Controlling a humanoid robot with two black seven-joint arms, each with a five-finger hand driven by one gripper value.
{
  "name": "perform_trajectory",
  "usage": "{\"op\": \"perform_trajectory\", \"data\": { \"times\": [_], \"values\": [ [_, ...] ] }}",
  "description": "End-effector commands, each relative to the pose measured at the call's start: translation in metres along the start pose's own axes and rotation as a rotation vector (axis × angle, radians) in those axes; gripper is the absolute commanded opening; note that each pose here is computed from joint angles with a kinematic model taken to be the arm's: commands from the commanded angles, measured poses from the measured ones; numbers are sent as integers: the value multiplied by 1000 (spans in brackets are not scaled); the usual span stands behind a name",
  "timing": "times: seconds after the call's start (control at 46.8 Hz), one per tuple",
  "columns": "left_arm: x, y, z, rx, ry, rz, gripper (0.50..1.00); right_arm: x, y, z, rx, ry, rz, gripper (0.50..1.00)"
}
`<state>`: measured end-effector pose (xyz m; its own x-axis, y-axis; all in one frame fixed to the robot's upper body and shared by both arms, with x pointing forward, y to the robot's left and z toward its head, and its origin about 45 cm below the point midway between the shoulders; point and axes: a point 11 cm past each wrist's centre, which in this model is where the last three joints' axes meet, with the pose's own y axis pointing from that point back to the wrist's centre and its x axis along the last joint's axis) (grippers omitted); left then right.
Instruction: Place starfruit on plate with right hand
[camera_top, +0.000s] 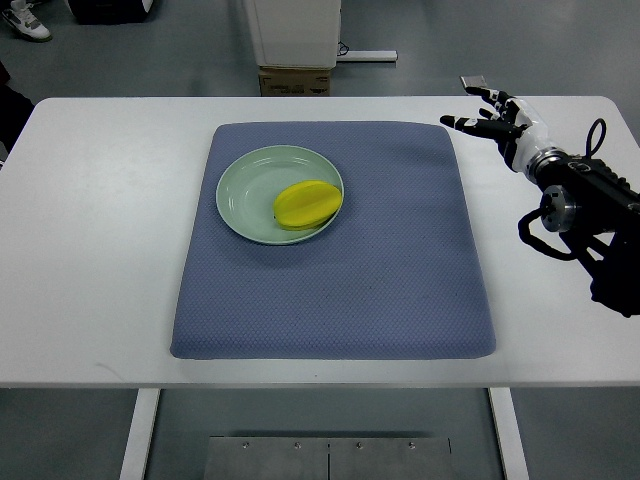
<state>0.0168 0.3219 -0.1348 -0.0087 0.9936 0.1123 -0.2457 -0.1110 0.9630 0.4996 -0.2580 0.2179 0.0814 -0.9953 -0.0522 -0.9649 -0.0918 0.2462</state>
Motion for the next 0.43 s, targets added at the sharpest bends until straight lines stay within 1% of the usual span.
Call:
{"op": "perform_trajectory", "data": {
  "times": [0.0,0.128,0.406],
  "values": [
    [0,0,0,0,0,0,1000,4,2,6,-8,-22,11,1000],
    [0,0,0,0,-1,-1,1000,11,4,15,-22,-56,28,1000],
    [0,0,0,0,0,0,1000,19,6,18,-26,-67,44,1000]
  ]
}}
